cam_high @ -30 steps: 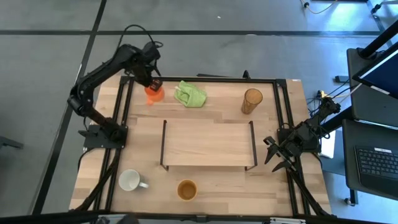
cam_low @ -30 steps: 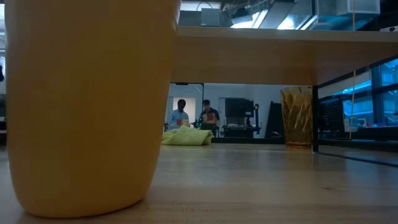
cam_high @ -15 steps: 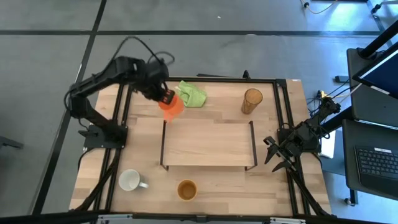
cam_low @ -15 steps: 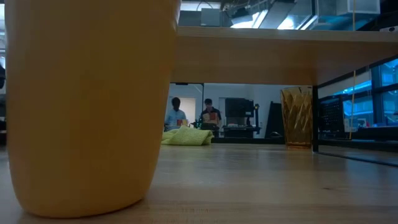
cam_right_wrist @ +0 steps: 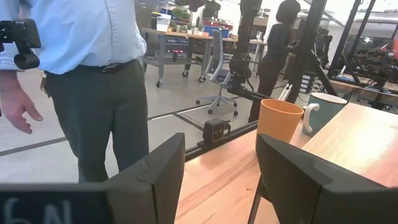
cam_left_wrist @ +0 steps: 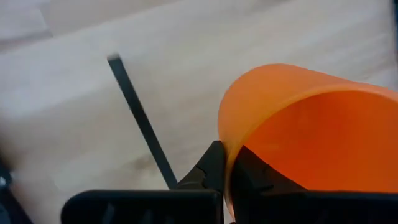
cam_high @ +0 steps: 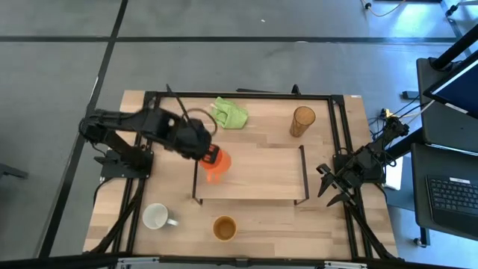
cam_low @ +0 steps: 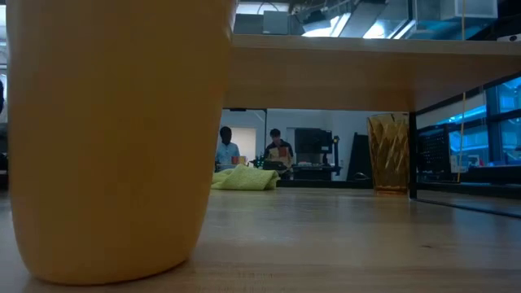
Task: Stack small to large cups/mugs on shelf
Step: Put the orange mug on the shelf
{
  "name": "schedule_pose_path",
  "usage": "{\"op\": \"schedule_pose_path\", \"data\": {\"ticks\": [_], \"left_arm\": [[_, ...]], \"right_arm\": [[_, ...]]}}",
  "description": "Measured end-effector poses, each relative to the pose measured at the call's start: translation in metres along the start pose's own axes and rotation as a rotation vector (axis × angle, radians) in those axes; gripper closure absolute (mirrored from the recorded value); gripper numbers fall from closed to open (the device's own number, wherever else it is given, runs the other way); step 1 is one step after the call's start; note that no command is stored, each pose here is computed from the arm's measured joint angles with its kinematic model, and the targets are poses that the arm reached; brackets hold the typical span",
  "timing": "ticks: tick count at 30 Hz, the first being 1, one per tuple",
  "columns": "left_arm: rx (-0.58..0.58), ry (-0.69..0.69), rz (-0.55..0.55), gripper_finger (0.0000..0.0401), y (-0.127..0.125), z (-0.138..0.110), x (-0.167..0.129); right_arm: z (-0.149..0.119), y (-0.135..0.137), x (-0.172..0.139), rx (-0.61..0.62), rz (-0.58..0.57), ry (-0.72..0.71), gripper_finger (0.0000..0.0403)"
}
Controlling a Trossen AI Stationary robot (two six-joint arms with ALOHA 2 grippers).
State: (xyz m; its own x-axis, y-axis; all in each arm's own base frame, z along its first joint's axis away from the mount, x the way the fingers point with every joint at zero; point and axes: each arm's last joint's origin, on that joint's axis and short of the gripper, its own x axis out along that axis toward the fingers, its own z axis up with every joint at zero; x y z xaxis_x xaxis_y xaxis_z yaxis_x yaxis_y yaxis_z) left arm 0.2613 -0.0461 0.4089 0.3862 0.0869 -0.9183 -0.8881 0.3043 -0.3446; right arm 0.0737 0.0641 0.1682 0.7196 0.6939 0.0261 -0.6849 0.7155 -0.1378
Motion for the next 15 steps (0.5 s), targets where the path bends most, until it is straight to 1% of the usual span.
{"op": "schedule_pose_path", "data": {"ticks": [5, 9, 12, 15], "left_arm": [[-0.026, 0.028, 0.062, 0.04, -0.018, -0.02, 0.026], [-0.036, 0.079, 0.063, 0.04, -0.033, -0.026, 0.046], [-0.053, 0.097, 0.054, 0.04, -0.039, -0.026, 0.054], [-0.071, 0.105, 0.061, 0.04, -0.04, -0.026, 0.049]], "right_arm": [[0.0, 0.0, 0.0, 0.0, 0.0, 0.0, 0.0203], [0.0, 0.0, 0.0, 0.0, 0.0, 0.0, 0.0203], [0.0, 0.0, 0.0, 0.0, 0.0, 0.0, 0.0203], [0.0, 0.0, 0.0, 0.0, 0.0, 0.0, 0.0203]]}}
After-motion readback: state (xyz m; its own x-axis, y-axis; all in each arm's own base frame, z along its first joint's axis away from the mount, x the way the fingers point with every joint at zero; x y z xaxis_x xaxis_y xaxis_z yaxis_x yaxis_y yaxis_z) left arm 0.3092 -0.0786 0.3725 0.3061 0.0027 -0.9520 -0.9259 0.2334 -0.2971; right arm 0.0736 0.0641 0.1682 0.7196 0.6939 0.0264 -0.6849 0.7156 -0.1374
